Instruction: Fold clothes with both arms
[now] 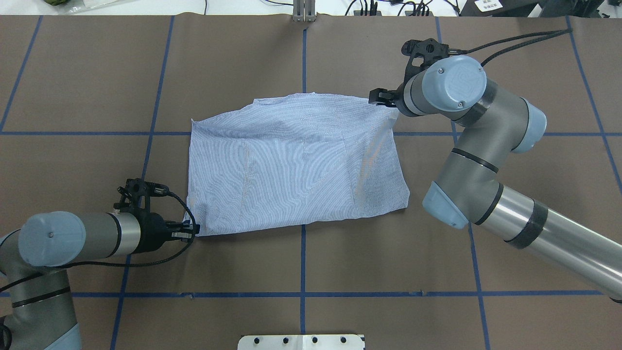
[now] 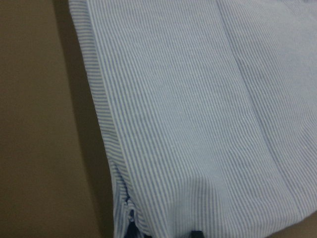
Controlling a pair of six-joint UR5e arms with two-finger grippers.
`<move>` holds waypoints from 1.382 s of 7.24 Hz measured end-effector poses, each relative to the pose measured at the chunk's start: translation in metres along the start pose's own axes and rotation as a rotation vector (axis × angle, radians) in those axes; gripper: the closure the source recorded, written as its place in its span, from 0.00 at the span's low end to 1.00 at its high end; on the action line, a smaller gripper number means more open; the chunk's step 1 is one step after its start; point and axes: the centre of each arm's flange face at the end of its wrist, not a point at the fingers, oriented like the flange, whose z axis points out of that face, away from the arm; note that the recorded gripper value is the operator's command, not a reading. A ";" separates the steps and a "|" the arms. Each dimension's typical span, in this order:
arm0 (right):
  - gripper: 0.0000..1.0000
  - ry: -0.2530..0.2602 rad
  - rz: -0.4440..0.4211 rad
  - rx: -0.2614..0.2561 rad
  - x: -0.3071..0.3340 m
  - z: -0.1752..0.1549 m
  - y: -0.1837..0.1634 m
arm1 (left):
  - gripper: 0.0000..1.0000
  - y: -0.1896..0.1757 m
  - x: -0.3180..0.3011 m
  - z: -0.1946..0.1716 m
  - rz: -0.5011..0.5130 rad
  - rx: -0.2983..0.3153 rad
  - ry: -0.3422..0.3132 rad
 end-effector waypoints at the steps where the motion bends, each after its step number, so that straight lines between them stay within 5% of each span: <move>1: 0.00 -0.001 -0.001 -0.001 -0.001 0.000 0.001 | 1.00 0.000 0.003 -0.007 0.007 0.003 0.009; 3: 0.00 -0.002 -0.004 -0.006 -0.003 0.001 0.006 | 1.00 -0.006 -0.010 -0.019 0.049 0.013 -0.013; 5: 0.00 -0.006 -0.004 -0.008 -0.006 0.002 0.011 | 1.00 -0.055 -0.062 -0.020 0.146 0.085 -0.117; 8: 0.00 -0.014 -0.001 -0.010 -0.012 0.000 0.014 | 1.00 -0.222 -0.118 0.013 0.238 0.196 -0.330; 10: 0.00 -0.023 -0.001 -0.007 -0.018 -0.003 0.017 | 1.00 -0.338 -0.114 0.041 0.222 0.219 -0.431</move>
